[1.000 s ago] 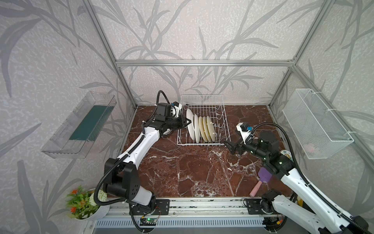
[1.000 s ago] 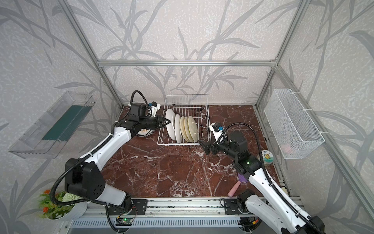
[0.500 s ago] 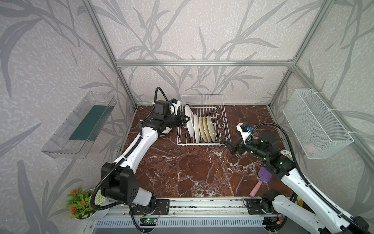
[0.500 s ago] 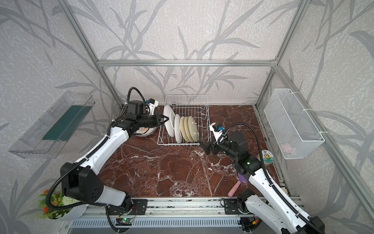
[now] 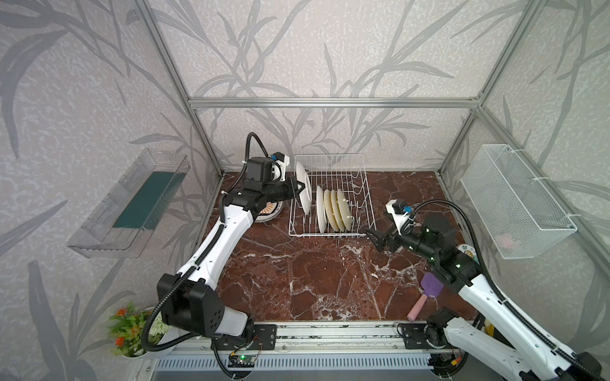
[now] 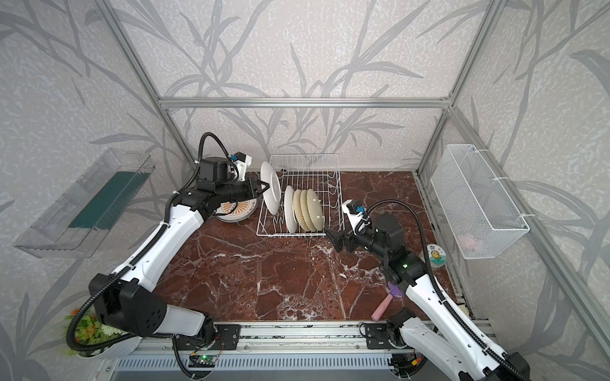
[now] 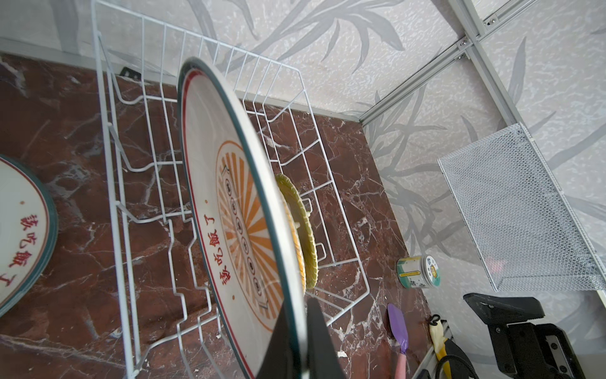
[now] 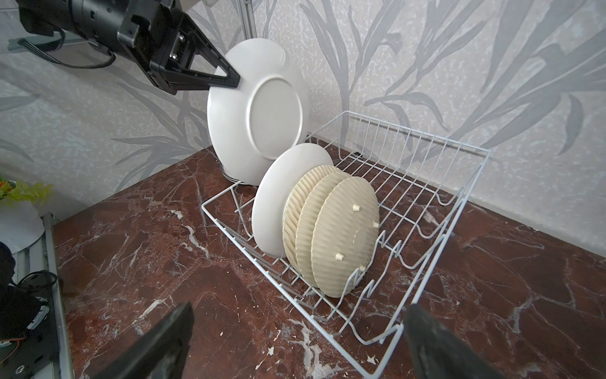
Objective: Unload the plates from the dish rack
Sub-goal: Place the plate among the plates.
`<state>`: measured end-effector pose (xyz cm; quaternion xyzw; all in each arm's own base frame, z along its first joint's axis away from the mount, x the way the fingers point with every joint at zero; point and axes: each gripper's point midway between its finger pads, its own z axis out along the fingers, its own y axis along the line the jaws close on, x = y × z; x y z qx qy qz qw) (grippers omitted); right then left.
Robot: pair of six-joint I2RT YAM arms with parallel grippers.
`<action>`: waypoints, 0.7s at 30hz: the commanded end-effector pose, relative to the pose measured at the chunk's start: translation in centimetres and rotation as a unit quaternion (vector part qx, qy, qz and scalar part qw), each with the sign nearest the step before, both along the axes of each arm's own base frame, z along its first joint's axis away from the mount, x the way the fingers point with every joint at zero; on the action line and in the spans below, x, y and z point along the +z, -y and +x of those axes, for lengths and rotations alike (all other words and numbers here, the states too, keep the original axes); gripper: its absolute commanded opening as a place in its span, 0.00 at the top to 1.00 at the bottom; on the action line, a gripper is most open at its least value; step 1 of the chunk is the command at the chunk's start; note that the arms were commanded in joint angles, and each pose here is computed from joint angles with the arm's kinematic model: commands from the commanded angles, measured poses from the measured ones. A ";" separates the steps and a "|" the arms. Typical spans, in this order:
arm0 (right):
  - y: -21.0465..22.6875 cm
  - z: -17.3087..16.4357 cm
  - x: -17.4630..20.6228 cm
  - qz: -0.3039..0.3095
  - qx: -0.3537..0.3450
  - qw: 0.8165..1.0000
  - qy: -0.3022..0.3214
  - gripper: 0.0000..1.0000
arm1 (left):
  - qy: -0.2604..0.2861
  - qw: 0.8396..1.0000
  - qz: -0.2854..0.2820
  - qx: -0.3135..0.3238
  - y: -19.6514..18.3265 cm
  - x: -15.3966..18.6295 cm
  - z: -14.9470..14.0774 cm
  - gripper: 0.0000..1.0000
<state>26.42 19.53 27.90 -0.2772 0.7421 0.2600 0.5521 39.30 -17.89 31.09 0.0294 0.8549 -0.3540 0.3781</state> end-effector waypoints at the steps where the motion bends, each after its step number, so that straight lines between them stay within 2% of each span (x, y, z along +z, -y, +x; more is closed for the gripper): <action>1: 0.1 -0.3 1.0 0.014 -0.004 1.000 0.009 0.01 | 0.077 0.997 0.015 0.003 -0.8 5.0 -0.6 1.00; 8: 0.2 0.2 1.5 0.030 -0.022 0.999 -0.012 0.01 | 0.101 0.994 0.050 -0.010 -0.9 6.2 -0.5 1.00; 12: 0.3 1.0 1.9 0.047 -0.044 0.997 -0.042 0.01 | 0.123 0.988 0.084 -0.040 -0.2 6.3 -1.0 1.00; 16: 0.5 2.1 2.3 0.063 -0.072 0.992 -0.078 0.01 | 0.152 0.977 0.130 -0.078 1.0 6.1 -1.6 1.00; 21: 0.6 3.4 4.1 0.120 -0.100 0.980 -0.124 0.01 | 0.181 0.955 0.200 -0.120 2.4 5.6 -2.4 1.00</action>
